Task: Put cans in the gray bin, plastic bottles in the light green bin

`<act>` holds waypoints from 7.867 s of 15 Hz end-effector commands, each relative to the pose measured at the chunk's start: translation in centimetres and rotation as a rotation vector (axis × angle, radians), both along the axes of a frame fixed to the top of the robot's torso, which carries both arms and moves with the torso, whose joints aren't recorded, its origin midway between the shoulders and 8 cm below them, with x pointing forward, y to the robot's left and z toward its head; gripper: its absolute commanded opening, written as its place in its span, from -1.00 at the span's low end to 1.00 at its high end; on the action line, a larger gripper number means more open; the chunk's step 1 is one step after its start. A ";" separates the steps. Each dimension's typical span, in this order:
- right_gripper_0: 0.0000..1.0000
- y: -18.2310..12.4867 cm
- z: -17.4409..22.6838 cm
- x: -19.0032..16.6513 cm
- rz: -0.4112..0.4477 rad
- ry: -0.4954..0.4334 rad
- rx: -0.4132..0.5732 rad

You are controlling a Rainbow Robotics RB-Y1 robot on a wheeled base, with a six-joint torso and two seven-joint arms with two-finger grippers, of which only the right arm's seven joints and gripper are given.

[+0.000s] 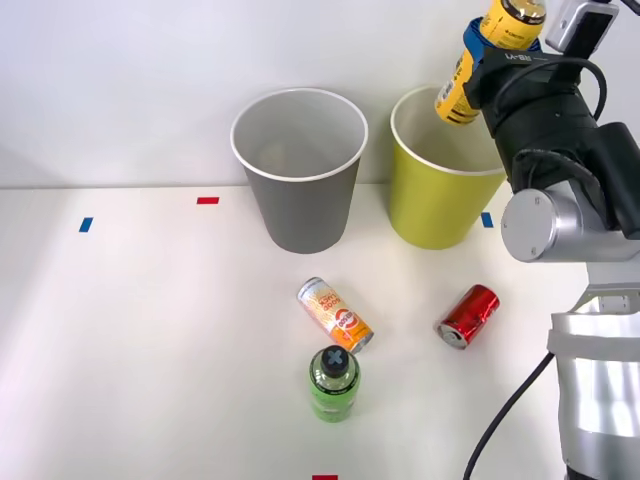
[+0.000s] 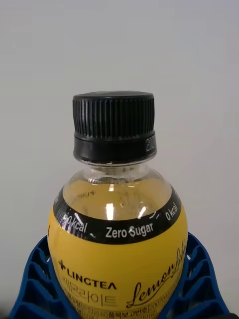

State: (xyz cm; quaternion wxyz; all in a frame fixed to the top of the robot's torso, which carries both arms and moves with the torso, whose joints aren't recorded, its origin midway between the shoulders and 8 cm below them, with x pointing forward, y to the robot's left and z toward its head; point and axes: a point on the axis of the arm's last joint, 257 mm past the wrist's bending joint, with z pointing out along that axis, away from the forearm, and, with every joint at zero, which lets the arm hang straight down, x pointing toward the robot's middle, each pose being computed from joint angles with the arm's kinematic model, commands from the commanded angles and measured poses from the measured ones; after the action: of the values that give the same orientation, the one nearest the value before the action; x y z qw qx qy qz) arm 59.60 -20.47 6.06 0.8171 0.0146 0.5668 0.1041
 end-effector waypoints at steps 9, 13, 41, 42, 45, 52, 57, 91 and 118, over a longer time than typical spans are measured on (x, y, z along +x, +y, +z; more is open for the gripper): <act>0.50 -0.3 -0.1 2.2 -0.008 0.016 0.006; 0.92 -0.2 0.2 2.0 0.006 0.003 0.035; 0.94 -10.8 -18.9 -23.8 -0.174 0.214 0.269; 0.93 -10.7 -20.3 -24.6 -0.181 0.251 0.269; 0.94 -10.9 -22.4 -26.1 -0.203 0.310 0.254; 0.94 -10.0 -24.2 -25.7 -0.187 0.383 0.206; 0.94 -10.3 -25.7 -26.1 -0.239 0.403 0.089; 0.94 -1.5 -32.2 -33.7 -0.116 0.269 -0.092; 0.94 -2.5 -33.2 -35.4 -0.152 0.311 -0.067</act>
State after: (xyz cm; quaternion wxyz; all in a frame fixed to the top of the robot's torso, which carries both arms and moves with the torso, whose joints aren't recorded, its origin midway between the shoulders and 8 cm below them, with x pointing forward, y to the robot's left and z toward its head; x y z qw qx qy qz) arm 24.24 -22.99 -27.14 0.7252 0.0462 0.6867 0.0195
